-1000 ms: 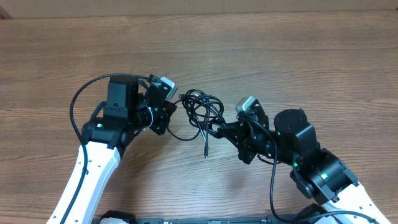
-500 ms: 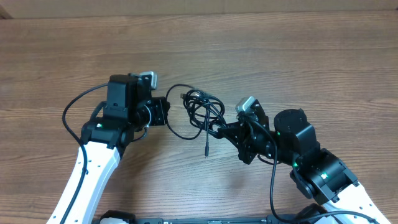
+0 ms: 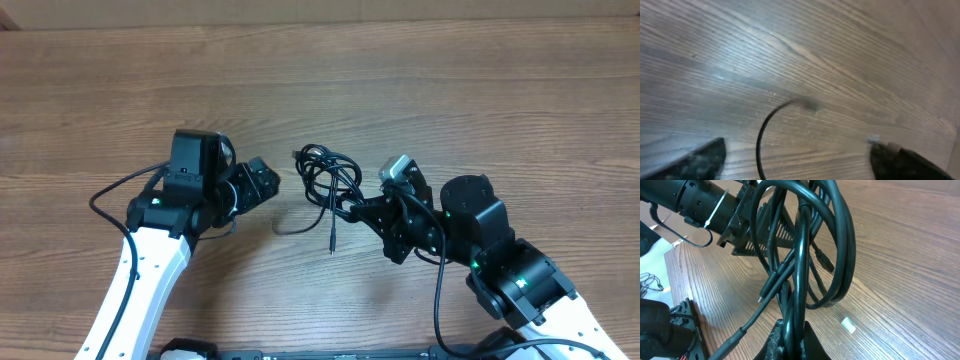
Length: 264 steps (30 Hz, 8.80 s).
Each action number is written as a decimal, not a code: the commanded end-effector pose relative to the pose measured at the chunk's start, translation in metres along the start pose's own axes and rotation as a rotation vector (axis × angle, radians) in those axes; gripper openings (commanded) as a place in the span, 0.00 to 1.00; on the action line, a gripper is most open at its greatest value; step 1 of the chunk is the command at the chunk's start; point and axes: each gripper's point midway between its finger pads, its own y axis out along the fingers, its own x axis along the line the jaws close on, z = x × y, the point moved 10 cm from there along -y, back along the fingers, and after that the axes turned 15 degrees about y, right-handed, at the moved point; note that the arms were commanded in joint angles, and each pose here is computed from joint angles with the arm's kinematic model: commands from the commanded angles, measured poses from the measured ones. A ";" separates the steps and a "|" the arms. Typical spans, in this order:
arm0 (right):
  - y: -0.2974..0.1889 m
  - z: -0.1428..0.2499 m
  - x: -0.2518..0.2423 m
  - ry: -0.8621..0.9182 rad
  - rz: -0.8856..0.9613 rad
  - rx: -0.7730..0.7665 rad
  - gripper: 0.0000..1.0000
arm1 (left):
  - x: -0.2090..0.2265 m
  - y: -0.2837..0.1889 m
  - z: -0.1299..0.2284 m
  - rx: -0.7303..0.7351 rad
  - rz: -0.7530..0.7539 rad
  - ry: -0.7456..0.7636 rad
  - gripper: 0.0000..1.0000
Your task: Untangle cables
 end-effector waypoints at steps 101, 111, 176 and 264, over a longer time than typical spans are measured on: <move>-0.045 -0.024 0.039 -0.142 -0.437 -0.110 0.04 | -0.036 -0.111 0.020 -0.584 0.879 1.341 1.00; -0.040 -0.026 0.040 -0.153 -0.495 -0.087 0.04 | -0.040 -0.117 0.021 -0.617 0.980 1.343 1.00; -0.015 -0.025 0.028 -0.078 -0.481 -0.018 0.26 | -0.059 -0.089 0.008 -0.547 1.228 1.319 0.05; -0.003 -0.028 0.006 -0.014 -0.301 -0.047 0.29 | -0.065 -0.065 -0.011 -0.419 0.804 1.140 0.04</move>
